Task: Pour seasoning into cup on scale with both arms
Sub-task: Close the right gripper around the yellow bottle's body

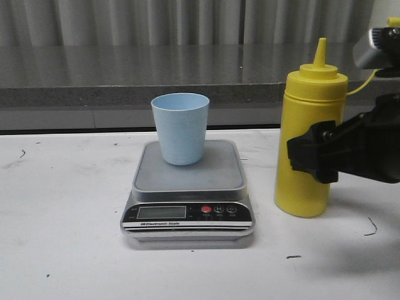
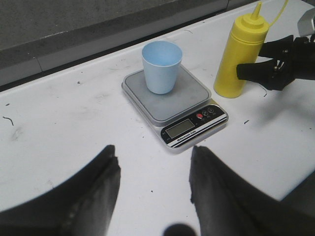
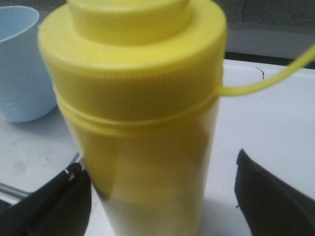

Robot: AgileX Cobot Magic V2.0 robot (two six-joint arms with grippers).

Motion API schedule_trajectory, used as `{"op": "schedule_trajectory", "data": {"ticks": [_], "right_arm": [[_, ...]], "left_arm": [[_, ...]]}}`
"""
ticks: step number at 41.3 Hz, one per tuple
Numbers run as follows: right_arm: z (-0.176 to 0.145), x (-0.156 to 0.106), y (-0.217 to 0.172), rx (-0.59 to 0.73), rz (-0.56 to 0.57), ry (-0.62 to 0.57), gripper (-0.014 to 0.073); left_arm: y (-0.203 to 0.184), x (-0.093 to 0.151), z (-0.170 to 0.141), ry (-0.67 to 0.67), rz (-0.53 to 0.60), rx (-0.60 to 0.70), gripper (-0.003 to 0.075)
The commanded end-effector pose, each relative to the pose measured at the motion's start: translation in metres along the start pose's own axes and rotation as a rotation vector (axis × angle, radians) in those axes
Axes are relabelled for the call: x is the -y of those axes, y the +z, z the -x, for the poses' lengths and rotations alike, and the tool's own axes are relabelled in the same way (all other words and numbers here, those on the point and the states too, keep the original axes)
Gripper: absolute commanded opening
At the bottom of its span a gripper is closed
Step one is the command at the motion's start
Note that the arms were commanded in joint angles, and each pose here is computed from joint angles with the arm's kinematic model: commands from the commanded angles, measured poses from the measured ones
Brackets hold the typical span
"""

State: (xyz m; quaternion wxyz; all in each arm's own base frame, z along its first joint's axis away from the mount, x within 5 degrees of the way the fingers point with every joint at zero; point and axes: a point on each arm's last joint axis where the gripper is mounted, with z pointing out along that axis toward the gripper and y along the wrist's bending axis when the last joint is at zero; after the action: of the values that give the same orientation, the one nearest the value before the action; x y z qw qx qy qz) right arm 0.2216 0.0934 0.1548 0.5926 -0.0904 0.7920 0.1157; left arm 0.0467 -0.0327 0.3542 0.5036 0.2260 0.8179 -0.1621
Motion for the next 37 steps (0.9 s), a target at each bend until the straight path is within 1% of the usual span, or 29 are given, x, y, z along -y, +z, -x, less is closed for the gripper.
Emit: {"op": "schedule_trajectory", "data": {"ticks": [1,5,15,18,22,24,27,31,37], "right_arm": [[0.017,-0.004,0.009,0.199,0.020,-0.006,0.0615],[0.015,-0.004,0.018,0.229,0.019,-0.012,0.0615],[0.008,-0.006,0.038,0.210,0.015,-0.015,0.0606],[0.007,-0.006,0.038,0.207,0.015,-0.016,0.0544],[0.007,-0.006,0.038,0.207,0.015,-0.016,0.0409],[0.008,-0.006,0.038,0.210,0.016,-0.015,0.0372],[0.012,-0.007,0.036,0.212,0.017,-0.012,0.0360],[0.021,-0.007,0.030,0.177,0.022,-0.006,0.0360],[0.046,-0.010,0.020,0.151,0.028,-0.038,0.0360]], "left_arm": [[-0.004,0.001,0.012,-0.009,-0.006,0.088,0.0337],[-0.004,0.001,0.012,-0.009,-0.006,0.088,0.0337],[-0.004,0.001,0.012,-0.009,-0.006,0.088,0.0337],[-0.004,0.001,0.012,-0.009,-0.006,0.088,0.0337],[-0.004,0.001,0.012,-0.009,-0.006,0.088,0.0337],[-0.004,0.001,0.012,-0.009,-0.006,0.088,0.0337],[-0.004,0.001,0.012,-0.009,-0.006,0.088,0.0337],[-0.004,0.001,0.012,-0.009,-0.006,0.088,0.0337],[-0.004,0.001,0.012,-0.009,-0.006,0.088,0.0337]]}}
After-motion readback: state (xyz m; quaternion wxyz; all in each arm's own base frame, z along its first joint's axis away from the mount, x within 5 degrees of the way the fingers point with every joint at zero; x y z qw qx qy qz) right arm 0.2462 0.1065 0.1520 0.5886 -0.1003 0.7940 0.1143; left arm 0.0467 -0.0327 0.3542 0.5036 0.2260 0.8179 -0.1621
